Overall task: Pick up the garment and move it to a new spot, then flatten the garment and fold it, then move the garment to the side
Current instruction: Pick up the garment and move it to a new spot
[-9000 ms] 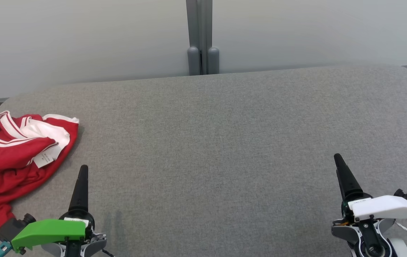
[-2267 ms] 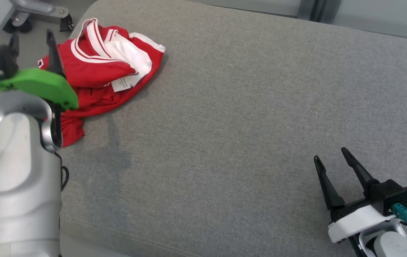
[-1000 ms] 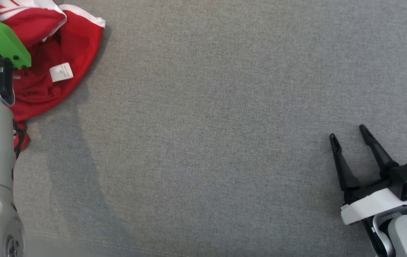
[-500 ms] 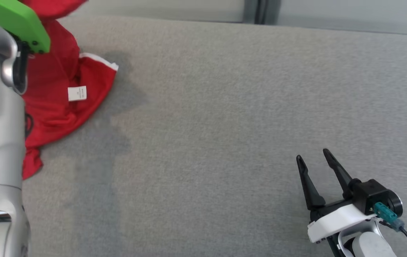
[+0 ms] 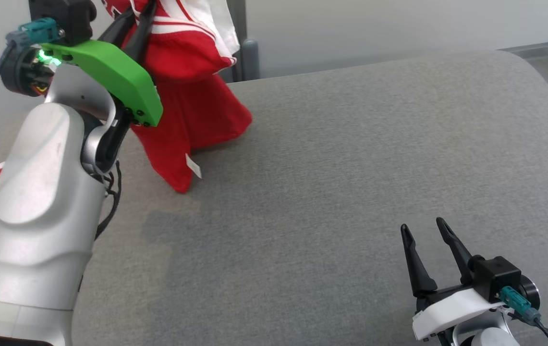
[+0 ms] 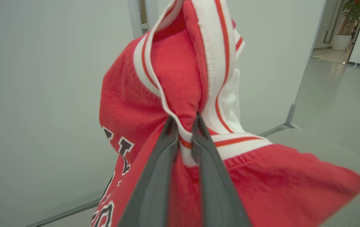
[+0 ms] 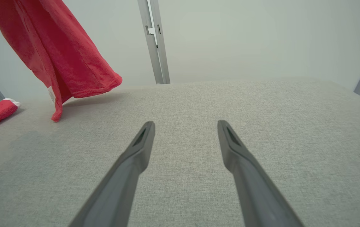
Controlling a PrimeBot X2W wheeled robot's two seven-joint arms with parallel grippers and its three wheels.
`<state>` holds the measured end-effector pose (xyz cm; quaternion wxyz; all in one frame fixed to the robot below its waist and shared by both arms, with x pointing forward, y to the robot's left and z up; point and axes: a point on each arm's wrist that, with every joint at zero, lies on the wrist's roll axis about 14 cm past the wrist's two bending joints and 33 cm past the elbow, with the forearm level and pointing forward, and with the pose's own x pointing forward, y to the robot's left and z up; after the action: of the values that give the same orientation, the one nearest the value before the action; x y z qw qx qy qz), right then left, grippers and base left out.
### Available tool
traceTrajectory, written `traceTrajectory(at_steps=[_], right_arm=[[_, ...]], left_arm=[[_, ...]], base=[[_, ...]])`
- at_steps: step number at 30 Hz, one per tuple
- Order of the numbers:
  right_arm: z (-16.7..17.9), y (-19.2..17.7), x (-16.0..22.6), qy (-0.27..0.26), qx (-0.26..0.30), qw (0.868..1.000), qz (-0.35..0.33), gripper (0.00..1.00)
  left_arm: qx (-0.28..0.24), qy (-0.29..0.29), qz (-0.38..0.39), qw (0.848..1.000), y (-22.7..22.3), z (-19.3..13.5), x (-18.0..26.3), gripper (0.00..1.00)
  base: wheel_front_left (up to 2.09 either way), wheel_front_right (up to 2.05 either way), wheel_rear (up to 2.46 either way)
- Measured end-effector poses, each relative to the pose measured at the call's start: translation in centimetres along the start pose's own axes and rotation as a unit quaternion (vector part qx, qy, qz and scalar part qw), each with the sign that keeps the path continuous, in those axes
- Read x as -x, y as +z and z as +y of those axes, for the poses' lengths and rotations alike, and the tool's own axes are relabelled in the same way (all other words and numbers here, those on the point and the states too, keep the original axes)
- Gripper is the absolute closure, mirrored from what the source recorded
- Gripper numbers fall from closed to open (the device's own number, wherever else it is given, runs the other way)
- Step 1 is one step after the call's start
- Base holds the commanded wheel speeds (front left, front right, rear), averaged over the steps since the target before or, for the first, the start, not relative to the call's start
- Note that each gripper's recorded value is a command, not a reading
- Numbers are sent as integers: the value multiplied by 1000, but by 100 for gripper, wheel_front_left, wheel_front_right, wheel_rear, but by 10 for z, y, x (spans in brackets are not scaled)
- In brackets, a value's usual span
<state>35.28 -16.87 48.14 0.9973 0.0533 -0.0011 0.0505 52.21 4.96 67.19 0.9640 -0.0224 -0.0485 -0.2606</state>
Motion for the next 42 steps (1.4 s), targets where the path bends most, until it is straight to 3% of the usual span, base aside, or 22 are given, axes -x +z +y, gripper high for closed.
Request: traceTrajectory(at_steps=[6,12,15,19,25,26,27,36,42], right_arm=[[-31,13,24,-58,3,998,-20,0],[-50,20,40,-96,0,995,-30,0],[-58,21,43,-111,-1,993,-29,0],[-63,18,40,-120,1,993,-23,0],[-72,6,40,-134,1,991,-1,0],[-72,5,39,-134,1,991,1,0],[-72,4,39,-134,1,991,2,0],[-58,7,37,-113,-3,994,-6,0],[-41,10,34,-84,-8,996,-16,0]], left_arm=[[36,-97,19,994,-27,-88,-17,100],[82,-152,93,981,-108,-154,-11,100],[98,-151,144,973,-160,-164,1,100],[121,-122,192,966,-215,-155,14,100],[115,-89,217,965,-258,-142,23,100],[114,-84,214,967,-259,-140,23,78],[113,-83,212,967,-259,-140,22,0],[113,-81,135,981,-214,-142,19,0],[117,-13,59,991,-173,-123,48,0]], base=[[0,0,0],[0,0,0],[0,0,0],[0,0,0],[0,0,0],[0,0,0],[0,0,0],[0,0,0],[0,0,0]])
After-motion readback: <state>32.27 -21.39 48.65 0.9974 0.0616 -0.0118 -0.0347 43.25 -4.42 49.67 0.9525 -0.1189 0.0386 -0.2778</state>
